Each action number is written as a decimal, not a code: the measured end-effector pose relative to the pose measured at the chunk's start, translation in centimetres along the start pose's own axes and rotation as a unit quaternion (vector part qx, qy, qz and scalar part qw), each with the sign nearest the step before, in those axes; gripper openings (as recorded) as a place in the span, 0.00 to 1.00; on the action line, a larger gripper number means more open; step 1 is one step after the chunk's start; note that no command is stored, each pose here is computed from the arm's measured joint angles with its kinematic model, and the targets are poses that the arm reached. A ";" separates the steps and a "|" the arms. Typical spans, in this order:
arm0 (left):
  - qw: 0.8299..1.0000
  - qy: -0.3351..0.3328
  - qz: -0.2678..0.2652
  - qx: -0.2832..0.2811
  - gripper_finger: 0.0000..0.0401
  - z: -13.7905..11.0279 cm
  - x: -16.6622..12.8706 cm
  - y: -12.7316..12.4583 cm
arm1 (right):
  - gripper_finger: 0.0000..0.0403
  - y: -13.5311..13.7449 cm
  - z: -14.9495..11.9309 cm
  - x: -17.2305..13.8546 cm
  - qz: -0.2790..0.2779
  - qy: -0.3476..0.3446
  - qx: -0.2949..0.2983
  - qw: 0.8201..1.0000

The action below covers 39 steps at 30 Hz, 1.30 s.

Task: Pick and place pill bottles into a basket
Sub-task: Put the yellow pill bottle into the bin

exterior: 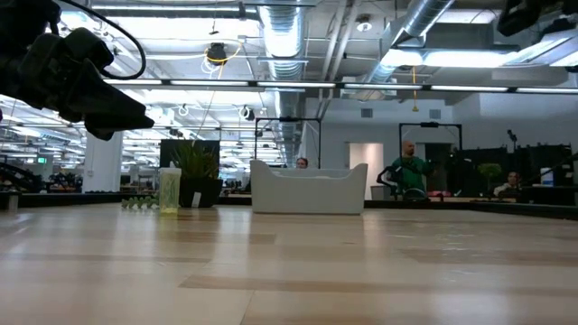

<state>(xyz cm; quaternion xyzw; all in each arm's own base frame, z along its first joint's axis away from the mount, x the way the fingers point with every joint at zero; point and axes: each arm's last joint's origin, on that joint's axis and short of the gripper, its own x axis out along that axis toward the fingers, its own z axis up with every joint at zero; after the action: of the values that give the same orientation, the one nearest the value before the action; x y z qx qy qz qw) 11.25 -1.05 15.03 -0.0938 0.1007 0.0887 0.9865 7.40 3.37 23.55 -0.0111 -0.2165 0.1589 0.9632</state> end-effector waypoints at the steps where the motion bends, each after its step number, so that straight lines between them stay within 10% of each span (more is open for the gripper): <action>1: 1.000 0.000 0.000 -0.001 0.50 0.0 0.0 0.0 | 0.42 0.0 -0.2 -0.2 -0.001 -0.007 -0.004 1.000; 16: 1.000 -0.005 0.008 -0.007 0.50 0.1 0.0 0.0 | 0.42 0.3 -2.4 -0.6 -0.005 -0.031 -0.038 0.999; 39: 0.998 -0.006 0.008 -0.056 0.50 0.1 0.0 0.0 | 0.42 0.9 -6.8 -1.3 0.031 0.196 0.041 0.979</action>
<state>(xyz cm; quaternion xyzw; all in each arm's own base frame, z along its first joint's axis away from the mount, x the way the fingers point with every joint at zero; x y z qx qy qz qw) 11.26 -1.00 15.10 -0.1472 0.0900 0.1026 0.9796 8.81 4.15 16.79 -0.0094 -0.0167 0.1918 0.9813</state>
